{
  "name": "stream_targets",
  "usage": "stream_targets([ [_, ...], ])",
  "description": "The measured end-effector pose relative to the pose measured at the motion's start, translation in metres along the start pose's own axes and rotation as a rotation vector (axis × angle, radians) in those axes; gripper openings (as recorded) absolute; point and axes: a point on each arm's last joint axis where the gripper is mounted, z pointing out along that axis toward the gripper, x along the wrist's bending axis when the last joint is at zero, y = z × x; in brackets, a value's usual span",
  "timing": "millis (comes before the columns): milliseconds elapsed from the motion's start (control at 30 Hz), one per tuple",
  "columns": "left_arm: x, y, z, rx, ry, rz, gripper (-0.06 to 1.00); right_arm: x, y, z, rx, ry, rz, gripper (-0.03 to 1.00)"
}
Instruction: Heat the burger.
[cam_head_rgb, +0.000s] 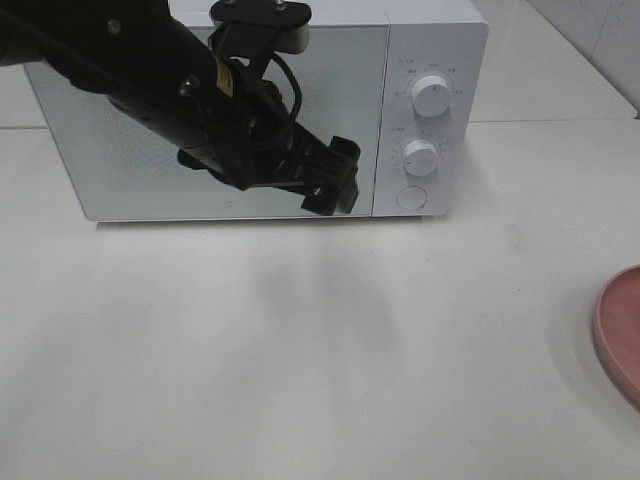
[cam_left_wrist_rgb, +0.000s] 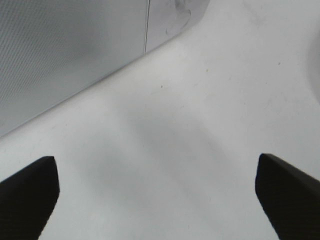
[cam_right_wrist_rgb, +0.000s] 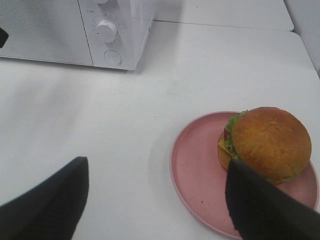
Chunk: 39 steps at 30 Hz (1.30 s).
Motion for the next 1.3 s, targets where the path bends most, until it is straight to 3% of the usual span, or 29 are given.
stream_targets([
  [33,0.0,-0.005,-0.007,0.061,0.006,-0.007,0.99,0.0,0.0,0.0,0.0,0.0,0.0,0.75],
  [100,0.0,-0.006,-0.011,0.082,0.005,-0.015,0.99,0.0,0.0,0.0,0.0,0.0,0.0,0.75],
  [167,0.001,-0.016,-0.028,0.203,0.016,-0.023,0.99,0.0,0.0,0.0,0.0,0.0,0.0,0.75],
  [367,0.002,-0.029,-0.045,0.366,0.031,-0.03,0.99,0.0,0.0,0.0,0.0,0.0,0.0,0.75],
  [567,0.002,-0.033,-0.055,0.413,0.03,-0.037,0.99,0.0,0.0,0.0,0.0,0.0,0.0,0.75],
  [733,0.014,-0.031,-0.061,0.415,0.037,-0.087,0.99,0.0,0.0,0.0,0.0,0.0,0.0,0.75],
  [800,0.042,-0.031,-0.064,0.431,0.071,-0.154,0.99,0.0,0.0,0.0,0.0,0.0,0.0,0.75],
  [933,0.064,-0.033,-0.067,0.455,0.083,-0.191,0.99,0.0,0.0,0.0,0.0,0.0,0.0,0.75],
  [967,0.079,-0.035,-0.07,0.472,0.091,-0.221,0.99,0.0,0.0,0.0,0.0,0.0,0.0,0.75],
  [1000,0.079,-0.035,-0.07,0.472,0.091,-0.221,0.99,0.0,0.0,0.0,0.0,0.0,0.0,0.75],
  [1067,0.098,-0.038,-0.074,0.494,0.1,-0.259,0.99,0.0,0.0,0.0,0.0,0.0,0.0,0.75],
  [1167,0.103,-0.04,-0.076,0.501,0.099,-0.276,0.99,0.0,0.0,0.0,0.0,0.0,0.0,0.75],
  [1233,0.128,-0.047,-0.084,0.534,0.108,-0.34,0.99,0.0,0.0,0.0,0.0,0.0,0.0,0.75],
  [1300,0.132,-0.048,-0.085,0.539,0.109,-0.348,0.99,0.0,0.0,0.0,0.0,0.0,0.0,0.75],
])
